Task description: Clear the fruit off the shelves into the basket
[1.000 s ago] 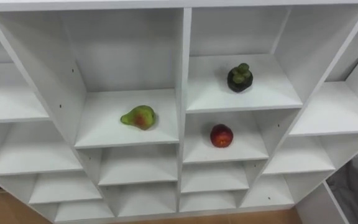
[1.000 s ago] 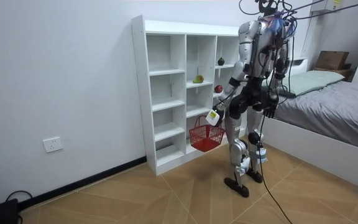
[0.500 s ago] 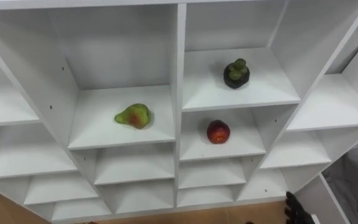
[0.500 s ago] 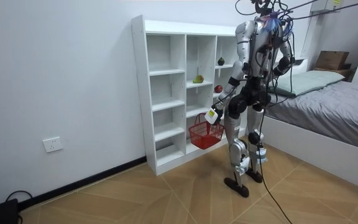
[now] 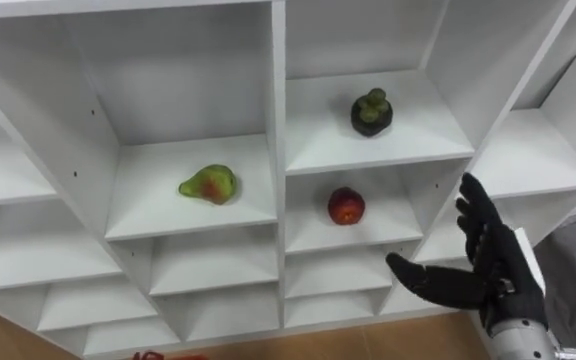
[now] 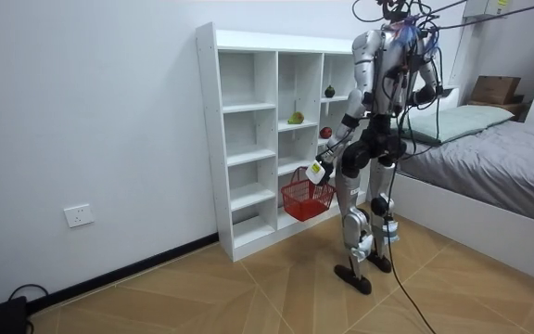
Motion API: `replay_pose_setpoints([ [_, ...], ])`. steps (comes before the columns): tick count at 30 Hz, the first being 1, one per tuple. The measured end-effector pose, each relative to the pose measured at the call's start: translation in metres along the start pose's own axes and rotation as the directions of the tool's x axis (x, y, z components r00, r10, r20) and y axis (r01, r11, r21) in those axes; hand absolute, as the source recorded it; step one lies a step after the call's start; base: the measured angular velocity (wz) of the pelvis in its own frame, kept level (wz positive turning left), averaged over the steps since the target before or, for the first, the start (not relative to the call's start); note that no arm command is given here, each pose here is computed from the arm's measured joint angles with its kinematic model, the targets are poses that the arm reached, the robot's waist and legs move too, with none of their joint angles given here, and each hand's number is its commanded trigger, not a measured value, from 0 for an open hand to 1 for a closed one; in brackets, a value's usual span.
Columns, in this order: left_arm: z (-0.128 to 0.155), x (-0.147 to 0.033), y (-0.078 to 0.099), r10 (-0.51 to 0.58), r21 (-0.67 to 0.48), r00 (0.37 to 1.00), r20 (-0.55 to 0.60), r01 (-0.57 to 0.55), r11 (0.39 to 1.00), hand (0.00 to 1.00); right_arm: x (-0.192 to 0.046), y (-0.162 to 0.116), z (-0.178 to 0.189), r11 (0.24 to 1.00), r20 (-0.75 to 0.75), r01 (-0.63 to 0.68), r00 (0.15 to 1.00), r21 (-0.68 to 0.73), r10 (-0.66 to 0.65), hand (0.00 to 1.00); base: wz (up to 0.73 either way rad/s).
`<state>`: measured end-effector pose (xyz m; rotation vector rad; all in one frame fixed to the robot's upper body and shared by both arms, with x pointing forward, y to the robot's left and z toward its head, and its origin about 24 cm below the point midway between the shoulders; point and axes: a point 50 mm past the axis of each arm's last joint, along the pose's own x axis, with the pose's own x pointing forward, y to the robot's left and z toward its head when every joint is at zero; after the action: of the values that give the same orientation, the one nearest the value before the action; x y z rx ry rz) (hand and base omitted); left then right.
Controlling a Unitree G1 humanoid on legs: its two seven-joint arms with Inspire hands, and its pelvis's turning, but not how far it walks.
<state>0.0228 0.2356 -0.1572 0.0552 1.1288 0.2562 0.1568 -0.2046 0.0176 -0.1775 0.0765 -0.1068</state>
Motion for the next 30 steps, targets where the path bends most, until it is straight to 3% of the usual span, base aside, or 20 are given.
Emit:
replay_pose_setpoints([
  [11,-0.004,-0.002,0.004,-0.012,0.007,1.0,-0.009,0.012,1.0,1.0,0.01,0.001,0.037,0.98,0.197,0.038,0.98,-0.194,0.001,0.0,0.0],
  [30,0.009,0.004,0.006,-0.016,0.072,1.0,0.013,0.015,0.997,1.0,0.047,-0.008,0.074,0.995,0.362,0.079,0.931,-0.061,-0.051,0.0,0.02],
])
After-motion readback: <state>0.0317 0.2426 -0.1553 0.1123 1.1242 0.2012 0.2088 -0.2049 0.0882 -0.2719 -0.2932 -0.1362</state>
